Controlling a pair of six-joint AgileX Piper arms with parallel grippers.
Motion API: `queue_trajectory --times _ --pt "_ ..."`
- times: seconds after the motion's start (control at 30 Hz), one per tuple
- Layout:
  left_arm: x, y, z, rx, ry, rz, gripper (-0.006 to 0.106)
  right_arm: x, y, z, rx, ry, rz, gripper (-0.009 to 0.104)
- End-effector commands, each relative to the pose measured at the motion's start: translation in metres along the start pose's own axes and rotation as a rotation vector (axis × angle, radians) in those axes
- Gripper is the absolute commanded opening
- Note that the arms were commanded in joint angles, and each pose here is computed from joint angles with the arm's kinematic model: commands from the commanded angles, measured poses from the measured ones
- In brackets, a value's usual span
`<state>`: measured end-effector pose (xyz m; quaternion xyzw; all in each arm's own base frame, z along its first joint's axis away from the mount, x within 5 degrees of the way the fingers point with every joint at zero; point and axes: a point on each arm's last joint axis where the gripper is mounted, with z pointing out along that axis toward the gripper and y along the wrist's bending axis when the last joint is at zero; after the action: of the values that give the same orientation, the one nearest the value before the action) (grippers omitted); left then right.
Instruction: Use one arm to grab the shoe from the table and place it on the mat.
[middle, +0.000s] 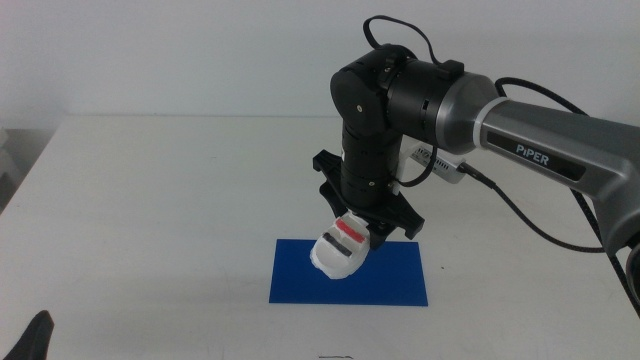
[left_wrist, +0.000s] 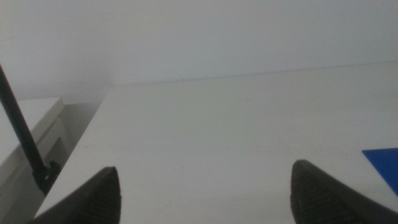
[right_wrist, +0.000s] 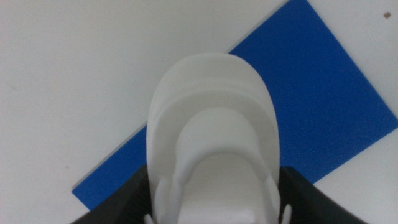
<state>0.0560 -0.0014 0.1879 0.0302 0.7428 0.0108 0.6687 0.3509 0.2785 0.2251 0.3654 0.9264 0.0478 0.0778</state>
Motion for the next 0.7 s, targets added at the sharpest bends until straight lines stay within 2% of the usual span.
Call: queue_trajectory --times 0.0,0.37,0.43,0.53,0.67 --pt "-0.0094 0.0003 -0.0018 0.0 -0.102 -0.023 0.094 -0.0061 -0.0018 -0.0375 -0.065 -0.034 0.029 -0.001" --pt "-0.0094 0.0003 -0.0018 0.0 -0.102 -0.023 0.094 -0.0037 -0.0018 -0.0359 -0.059 -0.006 0.102 -0.001" --pt "-0.0094 0.0003 -0.0018 0.0 -0.102 -0.023 0.094 -0.0013 -0.0055 -0.0358 -0.016 0.019 0.16 -0.001" --pt "-0.0094 0.0003 -0.0018 0.0 -0.102 -0.023 0.094 -0.0018 -0.0061 -0.0354 -0.01 0.013 0.281 -0.001" --pt "-0.0094 0.0003 -0.0018 0.0 -0.102 -0.023 0.094 0.0031 -0.0052 -0.0344 -0.005 0.023 0.532 -0.001"
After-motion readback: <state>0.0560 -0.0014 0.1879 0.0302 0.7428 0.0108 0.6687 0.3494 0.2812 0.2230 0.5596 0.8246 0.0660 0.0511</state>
